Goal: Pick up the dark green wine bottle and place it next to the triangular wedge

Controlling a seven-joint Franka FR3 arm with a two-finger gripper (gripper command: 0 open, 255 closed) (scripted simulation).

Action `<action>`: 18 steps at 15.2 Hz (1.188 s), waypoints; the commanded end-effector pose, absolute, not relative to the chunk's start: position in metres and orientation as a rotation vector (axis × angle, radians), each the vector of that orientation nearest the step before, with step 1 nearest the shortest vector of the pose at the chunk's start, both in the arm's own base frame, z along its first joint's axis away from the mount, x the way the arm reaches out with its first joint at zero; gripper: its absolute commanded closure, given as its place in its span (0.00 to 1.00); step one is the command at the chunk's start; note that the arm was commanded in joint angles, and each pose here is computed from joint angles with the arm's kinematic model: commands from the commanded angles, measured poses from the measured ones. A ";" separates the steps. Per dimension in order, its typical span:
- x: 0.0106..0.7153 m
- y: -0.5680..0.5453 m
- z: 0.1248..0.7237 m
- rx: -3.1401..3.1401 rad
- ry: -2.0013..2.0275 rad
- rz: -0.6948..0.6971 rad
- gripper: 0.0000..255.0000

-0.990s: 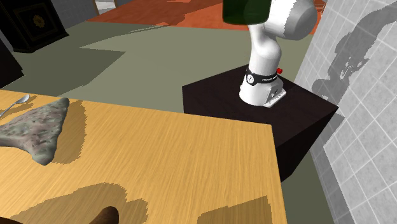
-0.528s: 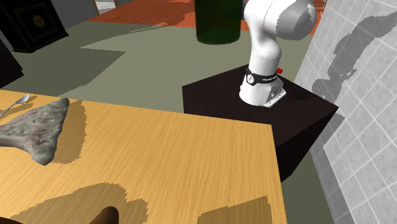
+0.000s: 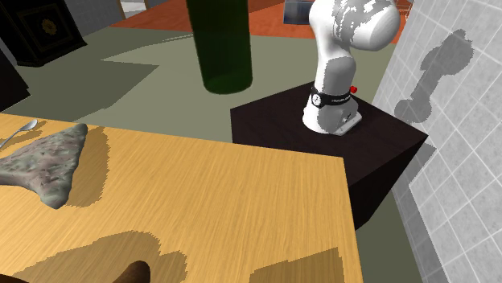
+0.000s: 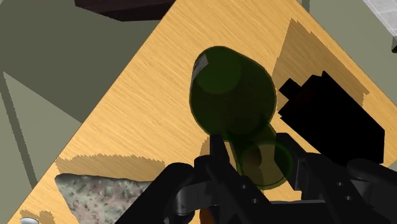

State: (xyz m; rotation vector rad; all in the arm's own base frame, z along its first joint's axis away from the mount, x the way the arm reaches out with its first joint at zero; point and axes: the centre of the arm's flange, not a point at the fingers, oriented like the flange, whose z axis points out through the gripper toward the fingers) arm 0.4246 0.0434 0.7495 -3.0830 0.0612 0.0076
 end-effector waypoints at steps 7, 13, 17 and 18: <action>0.497 0.003 0.684 -3.083 0.060 0.005 1.00; 0.552 -0.028 0.636 -3.083 0.060 0.005 1.00; 0.588 -0.048 0.603 -3.083 0.060 0.005 1.00; 0.597 -0.053 0.595 -3.083 0.060 0.005 1.00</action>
